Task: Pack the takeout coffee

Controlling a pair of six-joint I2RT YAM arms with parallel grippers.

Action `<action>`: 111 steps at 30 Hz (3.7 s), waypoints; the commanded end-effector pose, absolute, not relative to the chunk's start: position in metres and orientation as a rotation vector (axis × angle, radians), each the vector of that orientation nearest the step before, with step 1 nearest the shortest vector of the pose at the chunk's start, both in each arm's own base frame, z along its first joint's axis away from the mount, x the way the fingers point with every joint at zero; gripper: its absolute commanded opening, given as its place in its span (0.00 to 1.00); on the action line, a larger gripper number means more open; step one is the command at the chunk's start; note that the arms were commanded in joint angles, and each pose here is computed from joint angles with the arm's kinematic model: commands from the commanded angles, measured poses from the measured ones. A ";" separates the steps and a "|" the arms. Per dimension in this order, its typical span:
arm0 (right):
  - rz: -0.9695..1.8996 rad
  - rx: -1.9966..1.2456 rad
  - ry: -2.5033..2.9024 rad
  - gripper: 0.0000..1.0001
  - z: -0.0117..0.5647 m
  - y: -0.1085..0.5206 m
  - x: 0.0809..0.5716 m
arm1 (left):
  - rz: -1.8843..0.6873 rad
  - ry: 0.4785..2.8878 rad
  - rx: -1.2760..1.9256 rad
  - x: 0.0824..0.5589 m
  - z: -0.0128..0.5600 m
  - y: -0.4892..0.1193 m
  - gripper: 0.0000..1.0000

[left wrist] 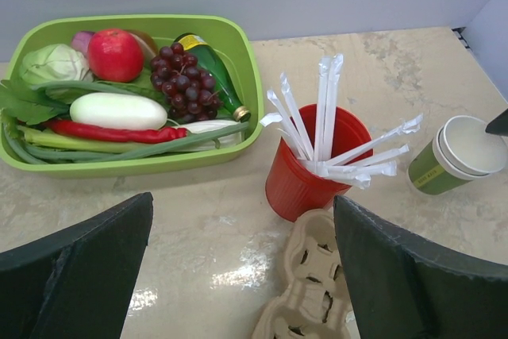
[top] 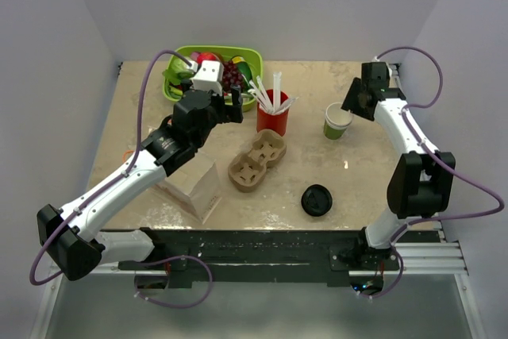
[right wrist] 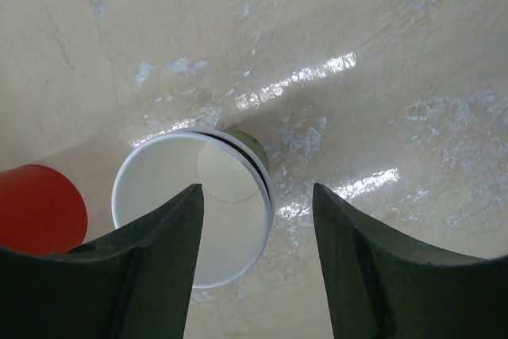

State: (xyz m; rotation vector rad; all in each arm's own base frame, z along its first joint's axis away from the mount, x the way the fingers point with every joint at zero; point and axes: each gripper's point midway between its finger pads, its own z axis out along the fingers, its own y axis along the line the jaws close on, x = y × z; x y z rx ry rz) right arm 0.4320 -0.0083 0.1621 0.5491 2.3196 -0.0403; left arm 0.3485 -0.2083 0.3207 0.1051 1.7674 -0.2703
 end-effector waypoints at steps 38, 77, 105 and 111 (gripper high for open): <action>-0.049 0.533 2.385 0.27 0.155 -0.008 0.426 | -0.294 1.761 0.078 0.340 0.326 -0.202 1.00; -0.039 0.555 2.332 0.00 0.170 -0.009 0.421 | -0.348 1.790 0.077 0.334 0.319 -0.207 1.00; 0.028 0.550 2.395 0.00 0.167 0.002 0.367 | -0.913 1.515 0.547 0.329 0.399 -0.368 0.99; -0.011 0.642 2.372 0.00 0.168 -0.007 0.360 | -1.033 1.560 0.661 0.328 0.367 -0.415 1.00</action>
